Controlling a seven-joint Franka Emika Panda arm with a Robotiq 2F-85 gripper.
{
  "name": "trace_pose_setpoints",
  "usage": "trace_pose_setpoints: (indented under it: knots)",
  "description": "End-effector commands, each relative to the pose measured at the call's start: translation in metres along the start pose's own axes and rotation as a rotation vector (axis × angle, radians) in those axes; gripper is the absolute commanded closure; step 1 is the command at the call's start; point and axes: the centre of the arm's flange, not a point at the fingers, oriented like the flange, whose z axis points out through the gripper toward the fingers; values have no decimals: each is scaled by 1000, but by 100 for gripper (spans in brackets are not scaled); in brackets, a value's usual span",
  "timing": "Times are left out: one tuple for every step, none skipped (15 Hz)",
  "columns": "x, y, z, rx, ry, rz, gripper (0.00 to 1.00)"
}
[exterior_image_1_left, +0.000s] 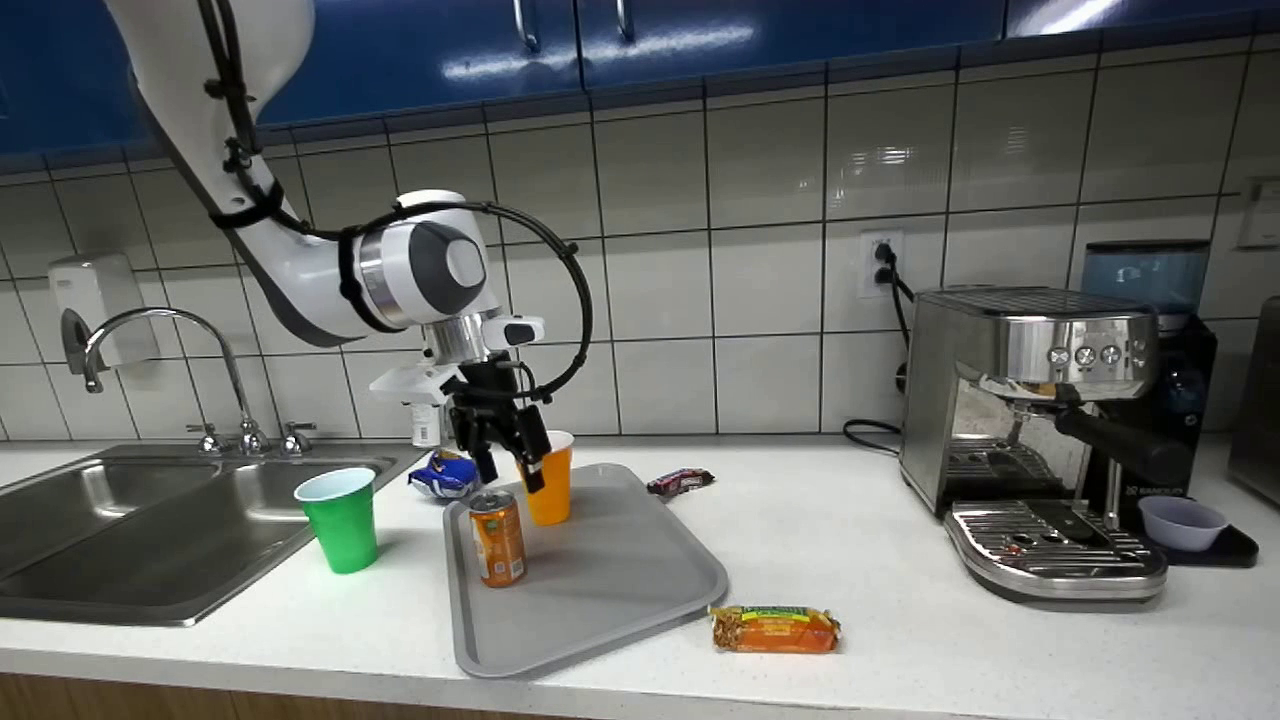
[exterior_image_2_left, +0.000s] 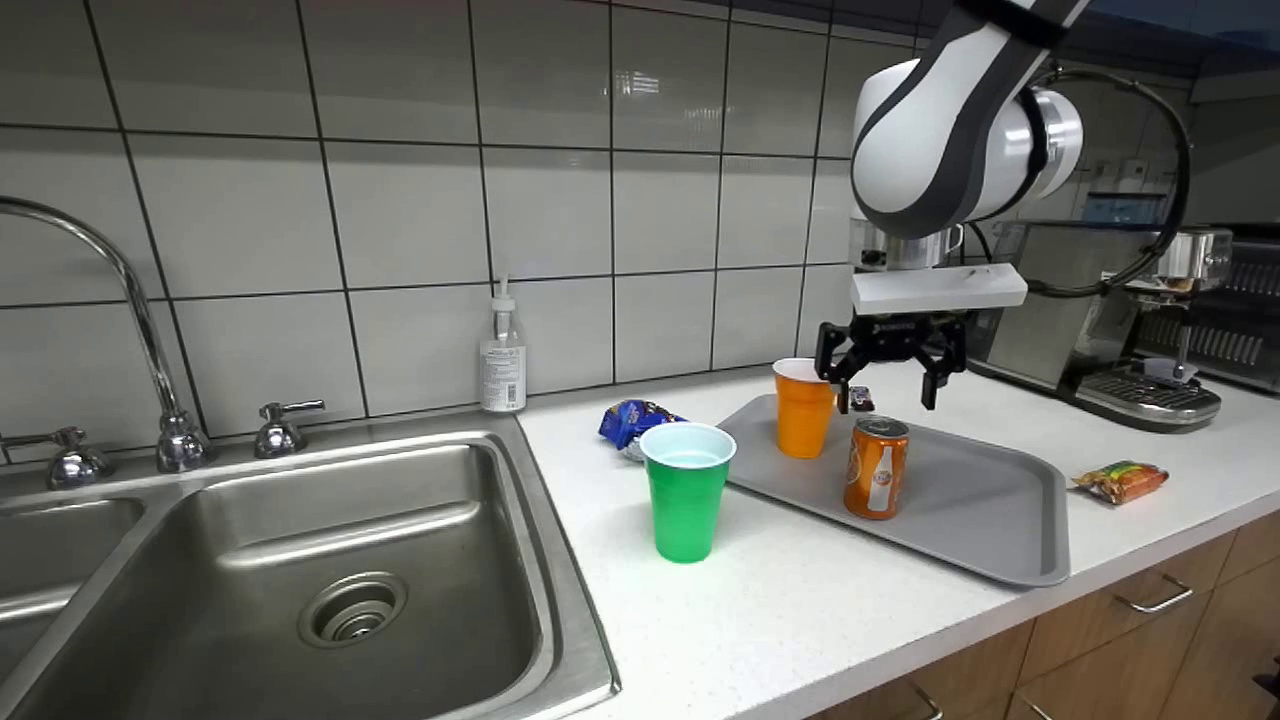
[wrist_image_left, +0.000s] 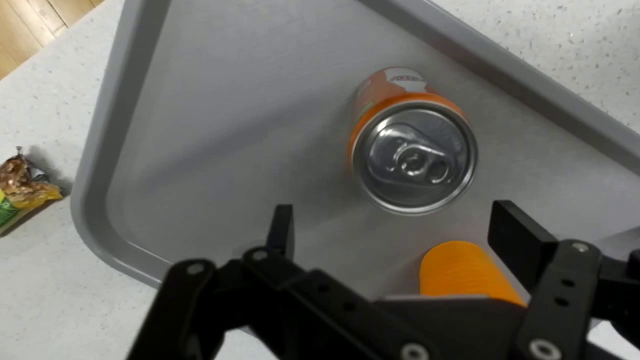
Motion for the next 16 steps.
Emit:
trace_pose_setpoints:
  knots:
    - [4,22,-24,-2,47,40,0]
    - [6,27,-28,-5,56,53,0]
    - [7,34,-32,-10,65,69,0]
    - [9,39,-35,-10,70,84,0]
    - [10,45,-37,-13,77,102,0]
    - [11,52,-38,-13,83,122,0]
    - [12,58,-40,-14,86,143,0]
    - [13,65,-40,-13,88,167,0]
    - [13,73,-40,-12,90,192,0]
    - [14,81,-39,-12,90,219,0]
    - [15,89,-38,-14,89,246,0]
    - [15,98,-37,-17,89,272,0]
    - [16,105,-35,-18,88,297,0]
    - [16,115,-34,-23,88,324,0]
    - [17,122,-32,-25,84,346,0]
    - [17,131,-29,-32,82,369,0]
